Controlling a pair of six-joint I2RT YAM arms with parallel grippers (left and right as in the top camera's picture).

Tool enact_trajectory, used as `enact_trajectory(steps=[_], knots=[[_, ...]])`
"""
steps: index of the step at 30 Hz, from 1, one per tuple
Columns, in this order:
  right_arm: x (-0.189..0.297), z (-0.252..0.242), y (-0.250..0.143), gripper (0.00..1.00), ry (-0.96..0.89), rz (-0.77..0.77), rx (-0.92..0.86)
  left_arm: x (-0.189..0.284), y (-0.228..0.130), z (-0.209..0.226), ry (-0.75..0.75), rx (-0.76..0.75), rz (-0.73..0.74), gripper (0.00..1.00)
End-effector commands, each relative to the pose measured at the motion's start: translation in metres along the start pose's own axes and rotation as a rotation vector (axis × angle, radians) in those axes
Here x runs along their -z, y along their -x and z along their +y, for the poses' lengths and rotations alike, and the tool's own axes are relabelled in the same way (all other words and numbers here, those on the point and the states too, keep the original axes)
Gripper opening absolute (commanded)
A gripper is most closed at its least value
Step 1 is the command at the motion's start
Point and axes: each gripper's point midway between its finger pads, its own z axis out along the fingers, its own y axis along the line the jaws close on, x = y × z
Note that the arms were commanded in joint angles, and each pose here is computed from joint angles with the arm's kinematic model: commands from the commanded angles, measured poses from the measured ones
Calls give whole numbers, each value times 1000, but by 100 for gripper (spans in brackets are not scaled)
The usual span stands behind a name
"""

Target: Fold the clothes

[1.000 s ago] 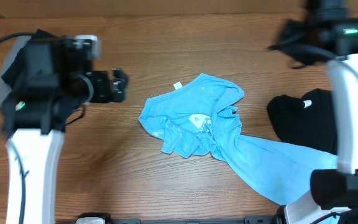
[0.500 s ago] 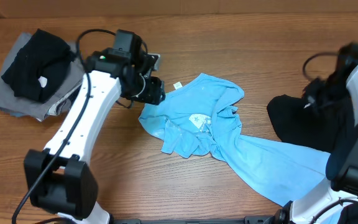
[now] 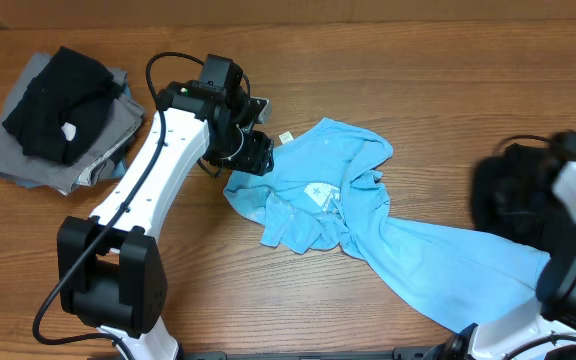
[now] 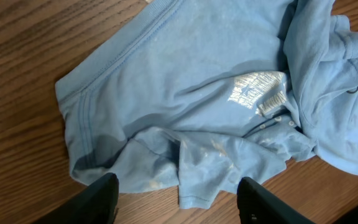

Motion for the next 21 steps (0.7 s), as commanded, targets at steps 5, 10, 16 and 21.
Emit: enact_trajectory(steps=[5, 10, 16, 21], knots=[[45, -44, 126, 7, 44, -273, -156, -4, 0, -4, -16, -25, 5, 69], [88, -13, 152, 18, 179, -315, -27, -3, 0, -4, -16, -24, 6, 72], [111, -4, 133, 33, 204, -210, -15, -4, -1, -4, -16, -23, 10, 77], [95, -64, 91, 24, -83, -70, -185, -3, -5, -4, -16, -18, 25, 77]])
